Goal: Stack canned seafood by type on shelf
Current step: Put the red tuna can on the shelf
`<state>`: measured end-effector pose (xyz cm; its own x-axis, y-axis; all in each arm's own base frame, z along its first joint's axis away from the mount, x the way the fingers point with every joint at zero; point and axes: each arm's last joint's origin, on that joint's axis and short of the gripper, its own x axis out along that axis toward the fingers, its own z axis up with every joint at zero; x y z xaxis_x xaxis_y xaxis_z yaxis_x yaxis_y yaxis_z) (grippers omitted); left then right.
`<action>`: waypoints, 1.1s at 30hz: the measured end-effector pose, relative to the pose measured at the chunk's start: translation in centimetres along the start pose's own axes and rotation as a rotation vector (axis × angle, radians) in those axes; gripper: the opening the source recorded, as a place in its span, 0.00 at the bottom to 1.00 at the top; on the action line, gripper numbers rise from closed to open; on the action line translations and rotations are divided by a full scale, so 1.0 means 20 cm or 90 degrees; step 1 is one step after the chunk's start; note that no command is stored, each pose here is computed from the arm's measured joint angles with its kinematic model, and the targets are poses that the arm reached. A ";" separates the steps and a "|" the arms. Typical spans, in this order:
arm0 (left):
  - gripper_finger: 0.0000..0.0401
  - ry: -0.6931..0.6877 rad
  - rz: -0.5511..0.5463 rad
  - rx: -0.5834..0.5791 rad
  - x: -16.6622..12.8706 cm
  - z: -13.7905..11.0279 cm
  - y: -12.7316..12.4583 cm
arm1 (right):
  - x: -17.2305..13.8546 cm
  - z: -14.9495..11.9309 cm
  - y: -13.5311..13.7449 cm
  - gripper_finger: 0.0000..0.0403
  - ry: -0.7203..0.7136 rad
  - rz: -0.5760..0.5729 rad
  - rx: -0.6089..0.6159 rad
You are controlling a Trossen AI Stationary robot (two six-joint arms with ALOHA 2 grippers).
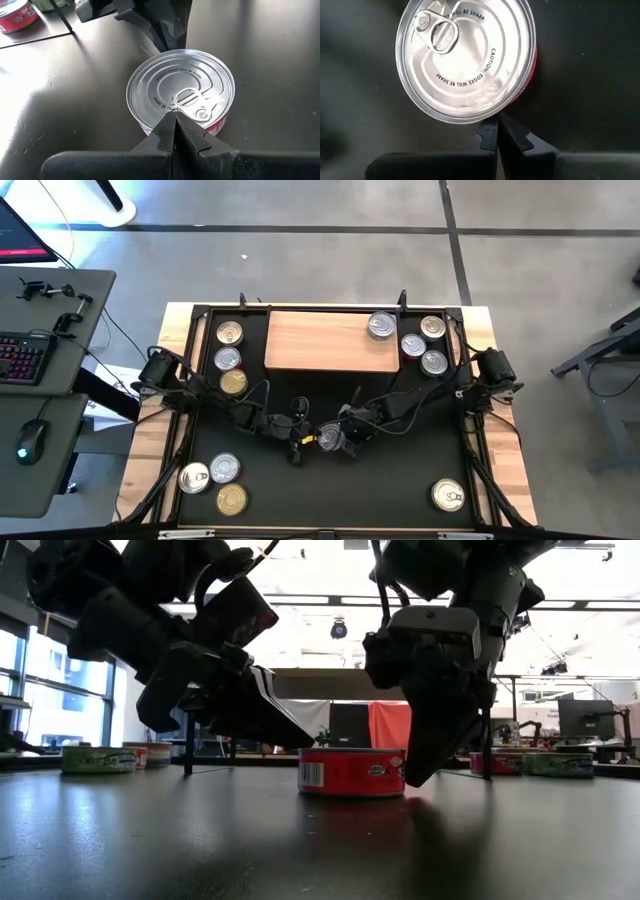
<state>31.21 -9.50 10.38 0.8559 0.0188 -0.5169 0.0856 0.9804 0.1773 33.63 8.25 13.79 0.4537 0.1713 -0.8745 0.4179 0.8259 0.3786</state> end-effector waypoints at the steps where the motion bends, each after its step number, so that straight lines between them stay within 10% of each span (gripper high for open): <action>1: 0.00 0.001 0.000 -0.004 0.00 0.00 0.00 | 0.00 0.00 0.01 0.00 0.001 0.000 -0.002; 21: 0.00 0.075 -0.018 -0.020 0.00 -0.07 -0.01 | -0.27 0.24 0.25 0.00 -0.099 0.034 -0.106; 33: 0.00 0.164 0.028 -0.080 -0.23 0.03 0.05 | -0.54 0.40 0.38 0.00 -0.124 0.016 -0.372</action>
<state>27.68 -8.65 13.44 0.6977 0.0957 -0.7099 -0.0270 0.9939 0.1074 38.17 8.31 28.56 0.6163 0.1395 -0.7751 -0.0705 0.9900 0.1222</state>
